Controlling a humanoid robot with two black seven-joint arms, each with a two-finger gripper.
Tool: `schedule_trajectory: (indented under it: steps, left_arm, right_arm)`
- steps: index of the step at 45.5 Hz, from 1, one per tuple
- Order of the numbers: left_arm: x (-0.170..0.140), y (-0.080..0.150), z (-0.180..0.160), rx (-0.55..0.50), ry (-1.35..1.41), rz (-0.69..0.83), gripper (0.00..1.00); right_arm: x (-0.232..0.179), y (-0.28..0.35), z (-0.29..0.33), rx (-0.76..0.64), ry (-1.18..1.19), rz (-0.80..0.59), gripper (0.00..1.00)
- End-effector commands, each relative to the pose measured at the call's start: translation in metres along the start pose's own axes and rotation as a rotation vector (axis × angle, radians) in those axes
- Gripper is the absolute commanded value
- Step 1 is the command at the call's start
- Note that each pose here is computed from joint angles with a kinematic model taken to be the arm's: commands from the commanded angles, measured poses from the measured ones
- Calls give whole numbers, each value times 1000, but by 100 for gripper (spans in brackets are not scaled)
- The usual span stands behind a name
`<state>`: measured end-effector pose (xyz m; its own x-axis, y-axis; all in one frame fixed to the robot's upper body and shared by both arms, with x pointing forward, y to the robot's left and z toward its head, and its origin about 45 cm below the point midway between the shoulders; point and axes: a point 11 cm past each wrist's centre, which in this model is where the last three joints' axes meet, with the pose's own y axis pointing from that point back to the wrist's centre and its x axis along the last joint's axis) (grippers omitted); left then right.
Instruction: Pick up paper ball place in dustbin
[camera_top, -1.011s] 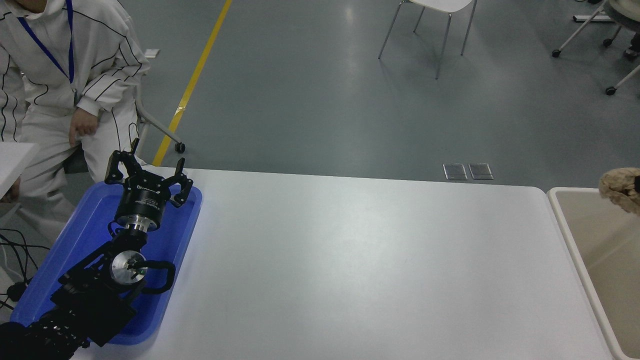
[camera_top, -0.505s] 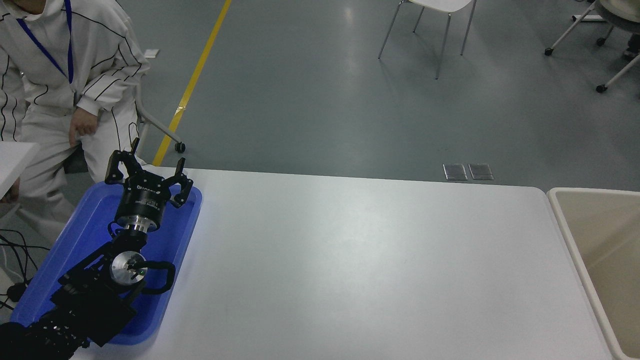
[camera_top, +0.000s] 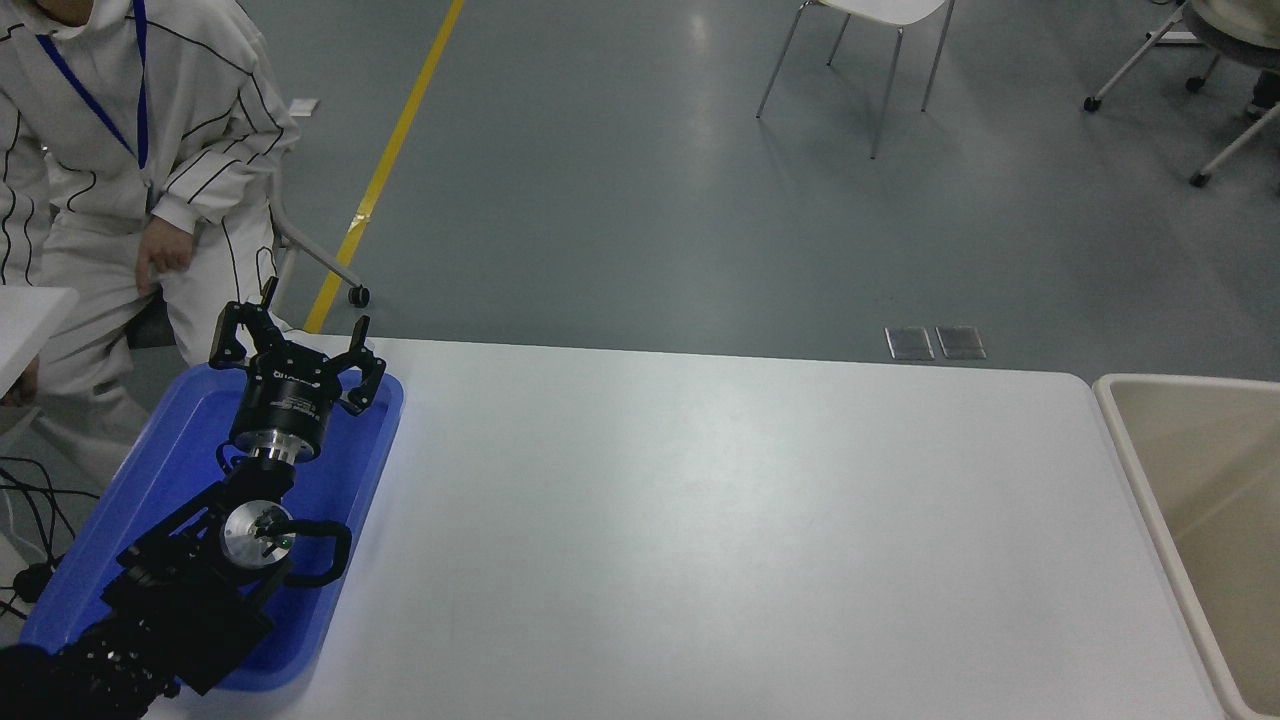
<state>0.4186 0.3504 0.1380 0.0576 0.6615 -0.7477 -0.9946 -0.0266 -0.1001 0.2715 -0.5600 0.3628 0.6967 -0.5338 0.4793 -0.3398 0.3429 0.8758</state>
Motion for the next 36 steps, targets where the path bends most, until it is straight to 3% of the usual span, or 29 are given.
schedule_trajectory:
  steps: [1, 36]
  left_arm:
    - [0, 0, 0, 1, -1, 0, 100]
    - [0, 0, 1, -2, -1, 1, 100]
  right_arm:
    - [-5, -52, 14, -43, -22, 109, 0]
    - [-36, -171, 33, -59, -161, 257, 0]
